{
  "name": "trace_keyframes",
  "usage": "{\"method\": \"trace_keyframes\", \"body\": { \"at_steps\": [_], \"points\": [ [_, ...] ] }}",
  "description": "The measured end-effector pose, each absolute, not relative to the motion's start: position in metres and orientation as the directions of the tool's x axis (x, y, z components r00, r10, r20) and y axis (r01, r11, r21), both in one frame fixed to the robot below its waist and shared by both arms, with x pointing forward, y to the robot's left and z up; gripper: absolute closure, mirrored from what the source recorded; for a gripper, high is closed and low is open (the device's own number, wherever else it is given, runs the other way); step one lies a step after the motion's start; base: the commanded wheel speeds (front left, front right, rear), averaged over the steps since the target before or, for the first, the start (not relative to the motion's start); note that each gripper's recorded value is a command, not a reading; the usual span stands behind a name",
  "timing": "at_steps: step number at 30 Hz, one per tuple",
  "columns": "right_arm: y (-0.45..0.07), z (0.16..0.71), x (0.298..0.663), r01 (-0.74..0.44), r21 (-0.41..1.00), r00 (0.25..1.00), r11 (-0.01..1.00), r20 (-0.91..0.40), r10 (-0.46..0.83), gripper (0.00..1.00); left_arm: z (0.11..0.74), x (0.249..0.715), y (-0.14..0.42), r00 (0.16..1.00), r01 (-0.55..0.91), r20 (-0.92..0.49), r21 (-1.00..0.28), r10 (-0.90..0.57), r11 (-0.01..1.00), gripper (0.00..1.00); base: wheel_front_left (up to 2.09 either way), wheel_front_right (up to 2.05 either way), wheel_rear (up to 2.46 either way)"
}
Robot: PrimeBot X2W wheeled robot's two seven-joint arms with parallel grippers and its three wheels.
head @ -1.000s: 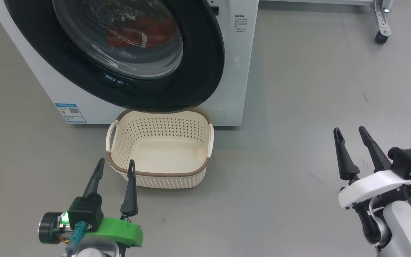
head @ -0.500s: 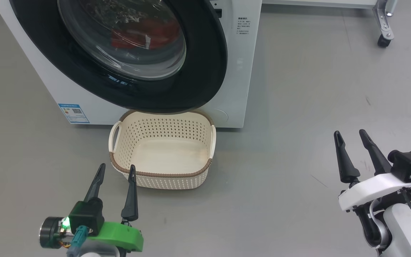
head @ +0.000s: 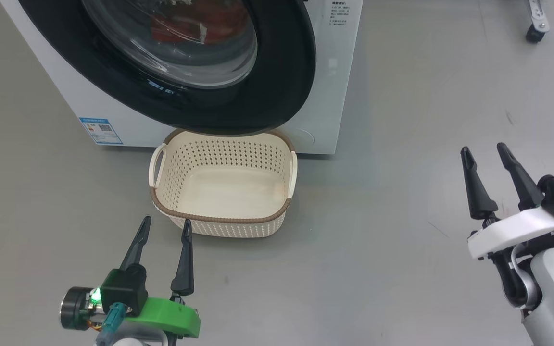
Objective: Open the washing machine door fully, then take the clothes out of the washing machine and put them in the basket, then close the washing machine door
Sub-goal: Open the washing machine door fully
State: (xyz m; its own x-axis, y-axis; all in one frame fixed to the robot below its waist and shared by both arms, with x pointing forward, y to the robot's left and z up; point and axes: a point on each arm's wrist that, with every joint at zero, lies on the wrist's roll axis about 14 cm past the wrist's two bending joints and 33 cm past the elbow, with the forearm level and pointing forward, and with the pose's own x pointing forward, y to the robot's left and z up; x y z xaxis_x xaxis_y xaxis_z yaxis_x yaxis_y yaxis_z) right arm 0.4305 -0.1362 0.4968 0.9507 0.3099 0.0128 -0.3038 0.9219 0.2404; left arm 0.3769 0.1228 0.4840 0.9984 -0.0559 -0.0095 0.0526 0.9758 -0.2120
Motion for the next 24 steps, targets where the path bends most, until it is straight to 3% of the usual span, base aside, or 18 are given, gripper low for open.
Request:
{"method": "trace_keyframes", "body": {
  "at_steps": [4, 16, 24],
  "points": [
    [-0.136, 0.503, 0.448, -0.305, 0.254, 0.951, 0.918, 0.022, 0.310, 0.00, 0.481, 0.381, 0.124, 0.998, 0.049, -0.017, -0.211, -0.054, 0.976, 0.00, 0.00, 0.00, 0.00],
    [-0.141, 0.533, 0.523, -0.224, 0.585, 0.973, 0.780, 0.087, 0.214, 0.00, 0.472, 0.397, 0.119, 0.996, 0.070, -0.033, -0.169, -0.077, 0.983, 0.00, 0.00, 0.00, 0.00],
    [-0.120, 0.536, 0.568, -0.229, 0.706, 0.961, 0.670, 0.053, 0.272, 0.00, 0.465, 0.407, 0.124, 0.997, 0.054, -0.053, -0.186, -0.065, 0.981, 0.00, 0.00, 0.00, 0.00]
  ]
}}
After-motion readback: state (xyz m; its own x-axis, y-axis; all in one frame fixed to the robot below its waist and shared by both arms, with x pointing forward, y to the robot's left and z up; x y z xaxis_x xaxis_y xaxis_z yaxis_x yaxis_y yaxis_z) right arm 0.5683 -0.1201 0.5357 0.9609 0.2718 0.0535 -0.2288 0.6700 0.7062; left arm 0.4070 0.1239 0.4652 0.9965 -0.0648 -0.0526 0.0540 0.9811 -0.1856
